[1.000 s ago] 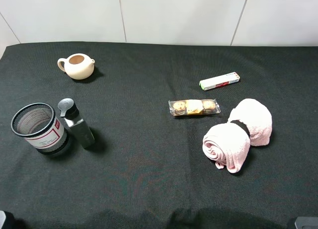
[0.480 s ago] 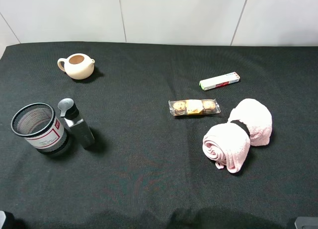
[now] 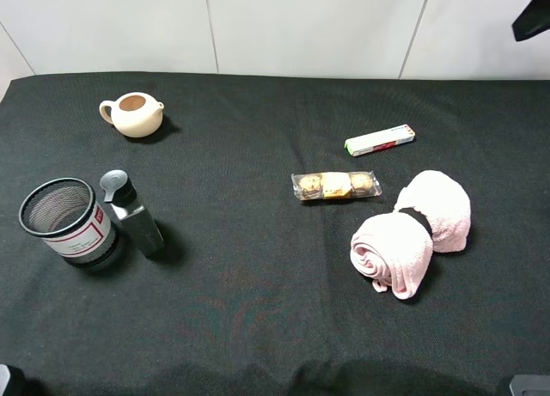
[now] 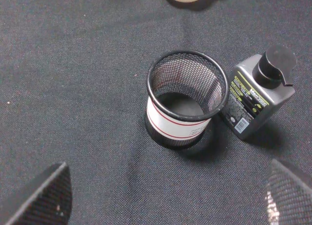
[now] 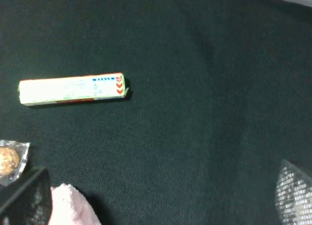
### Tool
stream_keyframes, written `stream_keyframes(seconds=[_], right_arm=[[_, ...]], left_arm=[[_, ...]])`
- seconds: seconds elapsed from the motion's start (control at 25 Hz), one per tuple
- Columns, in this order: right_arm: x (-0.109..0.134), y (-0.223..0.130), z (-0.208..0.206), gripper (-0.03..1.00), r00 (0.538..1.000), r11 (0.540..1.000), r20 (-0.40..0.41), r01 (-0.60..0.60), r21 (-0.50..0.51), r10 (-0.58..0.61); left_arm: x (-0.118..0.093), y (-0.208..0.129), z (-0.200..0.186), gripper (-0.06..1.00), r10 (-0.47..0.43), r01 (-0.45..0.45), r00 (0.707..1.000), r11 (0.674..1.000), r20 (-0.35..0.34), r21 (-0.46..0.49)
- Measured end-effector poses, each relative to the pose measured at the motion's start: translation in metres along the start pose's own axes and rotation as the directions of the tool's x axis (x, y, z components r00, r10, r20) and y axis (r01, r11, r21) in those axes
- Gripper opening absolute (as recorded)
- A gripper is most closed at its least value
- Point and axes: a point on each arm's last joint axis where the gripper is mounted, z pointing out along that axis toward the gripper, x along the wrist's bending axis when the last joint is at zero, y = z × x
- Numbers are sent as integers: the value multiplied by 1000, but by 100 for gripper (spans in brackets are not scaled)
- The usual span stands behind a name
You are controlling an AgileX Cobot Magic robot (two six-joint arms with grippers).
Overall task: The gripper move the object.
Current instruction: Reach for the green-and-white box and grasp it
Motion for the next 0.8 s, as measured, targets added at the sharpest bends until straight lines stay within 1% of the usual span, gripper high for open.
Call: stream_keyframes(seconds=[0.12,0.28,0.6,0.8], right_arm=[[3,8,16,69,999,999,-17,46,25,-46],[18,26,36,69,990,989,-27,142,36,-141],[58,53,70,69,947,946,-53,320,60,-317],[77,63,85,69,917,914,-57,399,72,-396]], left_arm=[[0,0,0,83,0,0,1000,1000,0,0],[0,0,0,83,0,0,1000,1000,0,0],[0,0,0,83,0,0,1000,1000,0,0],[0,0,0,83,0,0,1000,1000,0,0]])
